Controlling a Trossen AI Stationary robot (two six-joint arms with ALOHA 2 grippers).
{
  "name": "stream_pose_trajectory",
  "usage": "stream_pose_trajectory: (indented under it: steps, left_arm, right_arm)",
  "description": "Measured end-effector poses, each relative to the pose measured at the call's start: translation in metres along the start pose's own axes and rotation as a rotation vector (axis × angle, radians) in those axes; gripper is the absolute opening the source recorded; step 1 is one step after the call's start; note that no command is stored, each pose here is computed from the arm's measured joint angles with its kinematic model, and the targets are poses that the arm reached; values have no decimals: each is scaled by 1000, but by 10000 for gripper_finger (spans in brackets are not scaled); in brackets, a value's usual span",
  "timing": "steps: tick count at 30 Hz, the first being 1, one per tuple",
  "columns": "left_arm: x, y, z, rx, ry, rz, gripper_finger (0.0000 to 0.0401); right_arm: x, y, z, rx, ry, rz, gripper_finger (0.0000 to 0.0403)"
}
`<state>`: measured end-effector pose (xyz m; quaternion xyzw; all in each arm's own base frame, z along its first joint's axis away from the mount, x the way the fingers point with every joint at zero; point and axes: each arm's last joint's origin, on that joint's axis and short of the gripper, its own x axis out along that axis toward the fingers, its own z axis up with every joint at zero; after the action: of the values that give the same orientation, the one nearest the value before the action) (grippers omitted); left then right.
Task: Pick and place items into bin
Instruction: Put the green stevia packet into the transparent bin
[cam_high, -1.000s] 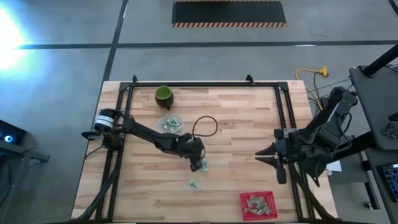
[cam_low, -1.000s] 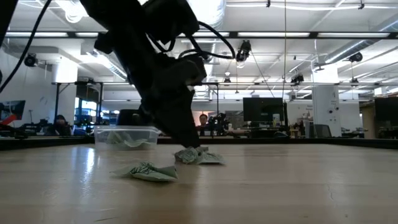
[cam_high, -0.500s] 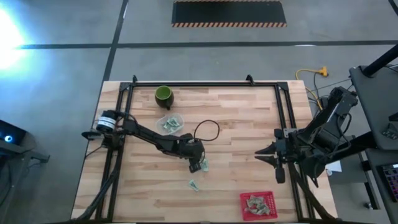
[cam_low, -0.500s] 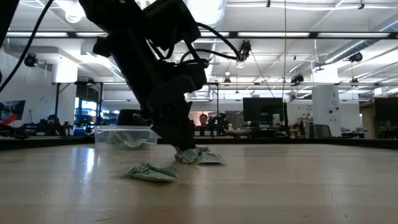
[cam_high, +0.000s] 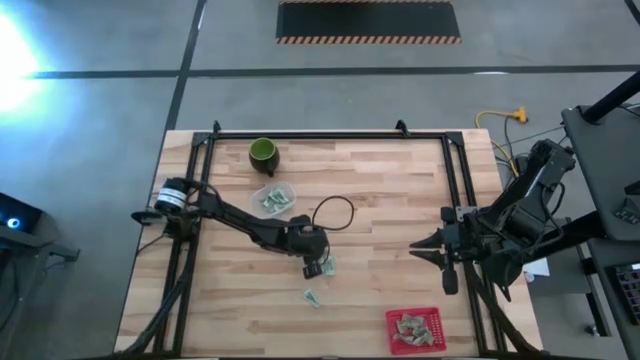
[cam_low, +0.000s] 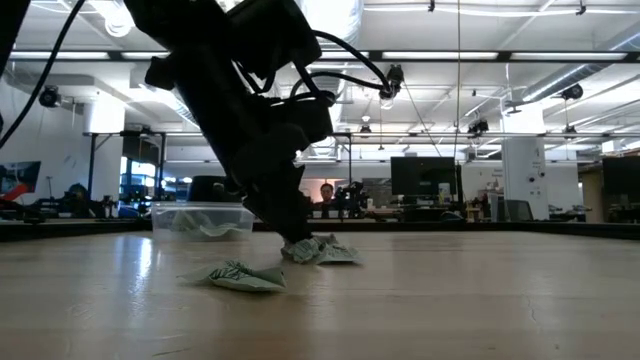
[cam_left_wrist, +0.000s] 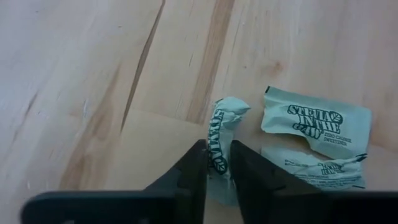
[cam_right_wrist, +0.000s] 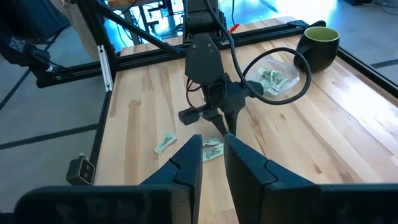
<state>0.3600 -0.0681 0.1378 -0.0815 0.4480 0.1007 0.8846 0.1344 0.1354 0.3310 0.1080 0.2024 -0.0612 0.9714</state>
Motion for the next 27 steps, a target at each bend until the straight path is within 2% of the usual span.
stream_pose_trajectory:
  steps: [6,13,23,27]
  left_arm:
    - [-1,0,1,-1,-1,4,6]
    - [-8,-3,14,-4,-50,2,6]
    - [-25,-9,39,65,-129,-20,2]
    - [-42,-6,50,107,-142,34,2]
  right_arm:
    - [0,0,0,6,-2,2,58]
    - [0,0,0,8,-5,-1,59]
    - [0,0,0,14,-8,-4,58]
    - [1,1,0,9,-15,-18,59]
